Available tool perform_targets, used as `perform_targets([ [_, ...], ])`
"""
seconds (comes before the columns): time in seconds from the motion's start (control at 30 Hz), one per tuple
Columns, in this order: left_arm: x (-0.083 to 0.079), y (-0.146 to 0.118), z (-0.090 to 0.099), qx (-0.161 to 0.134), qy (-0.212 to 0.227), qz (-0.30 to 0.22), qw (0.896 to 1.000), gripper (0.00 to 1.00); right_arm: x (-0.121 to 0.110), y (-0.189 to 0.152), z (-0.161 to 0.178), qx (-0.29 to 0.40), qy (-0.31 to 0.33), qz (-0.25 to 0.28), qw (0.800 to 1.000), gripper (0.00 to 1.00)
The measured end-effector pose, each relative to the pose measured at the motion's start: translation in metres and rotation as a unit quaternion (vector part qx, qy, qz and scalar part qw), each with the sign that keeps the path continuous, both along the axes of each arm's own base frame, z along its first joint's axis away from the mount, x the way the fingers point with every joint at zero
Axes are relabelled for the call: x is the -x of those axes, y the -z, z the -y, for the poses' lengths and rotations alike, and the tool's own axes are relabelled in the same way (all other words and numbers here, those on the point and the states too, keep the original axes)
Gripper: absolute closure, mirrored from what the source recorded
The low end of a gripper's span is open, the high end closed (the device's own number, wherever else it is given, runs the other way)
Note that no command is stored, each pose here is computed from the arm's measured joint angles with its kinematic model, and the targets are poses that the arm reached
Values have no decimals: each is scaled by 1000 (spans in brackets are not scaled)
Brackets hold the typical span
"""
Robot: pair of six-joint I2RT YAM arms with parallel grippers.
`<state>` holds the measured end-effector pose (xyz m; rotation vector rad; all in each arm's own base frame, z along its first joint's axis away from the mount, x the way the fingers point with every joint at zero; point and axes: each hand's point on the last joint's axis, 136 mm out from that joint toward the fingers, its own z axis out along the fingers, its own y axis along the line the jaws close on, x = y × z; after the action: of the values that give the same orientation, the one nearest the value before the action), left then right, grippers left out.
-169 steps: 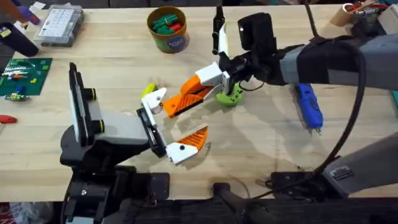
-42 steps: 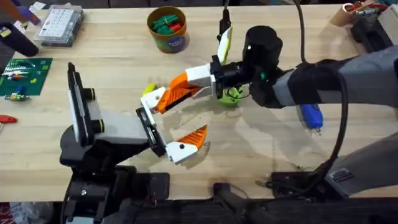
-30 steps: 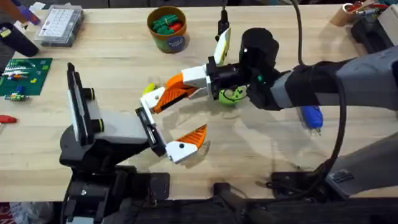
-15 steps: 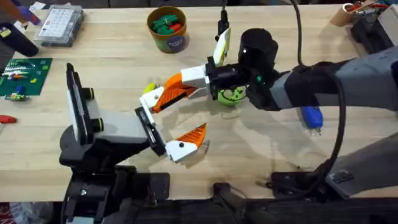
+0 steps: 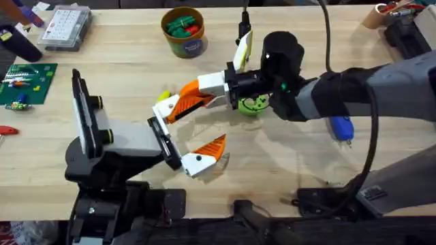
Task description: Pick up the gripper from the table and insert it into the empty holder that is missing its gripper. Then pick up a screw, insert it into the mounting hole, and use the screwdriver to tighten it. Finally, clean up the table by picking up the vegetable and placing it into the bucket.
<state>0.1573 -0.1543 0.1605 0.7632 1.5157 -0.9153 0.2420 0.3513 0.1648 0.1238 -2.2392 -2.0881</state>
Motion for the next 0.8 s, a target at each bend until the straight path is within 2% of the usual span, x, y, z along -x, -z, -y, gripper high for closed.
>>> perform_targets([
  [0.8, -3, 0, -2, 0, -11, -1, 1000, 14, -1, 0, -5, 2, 13, 3, 1000, 994],
])
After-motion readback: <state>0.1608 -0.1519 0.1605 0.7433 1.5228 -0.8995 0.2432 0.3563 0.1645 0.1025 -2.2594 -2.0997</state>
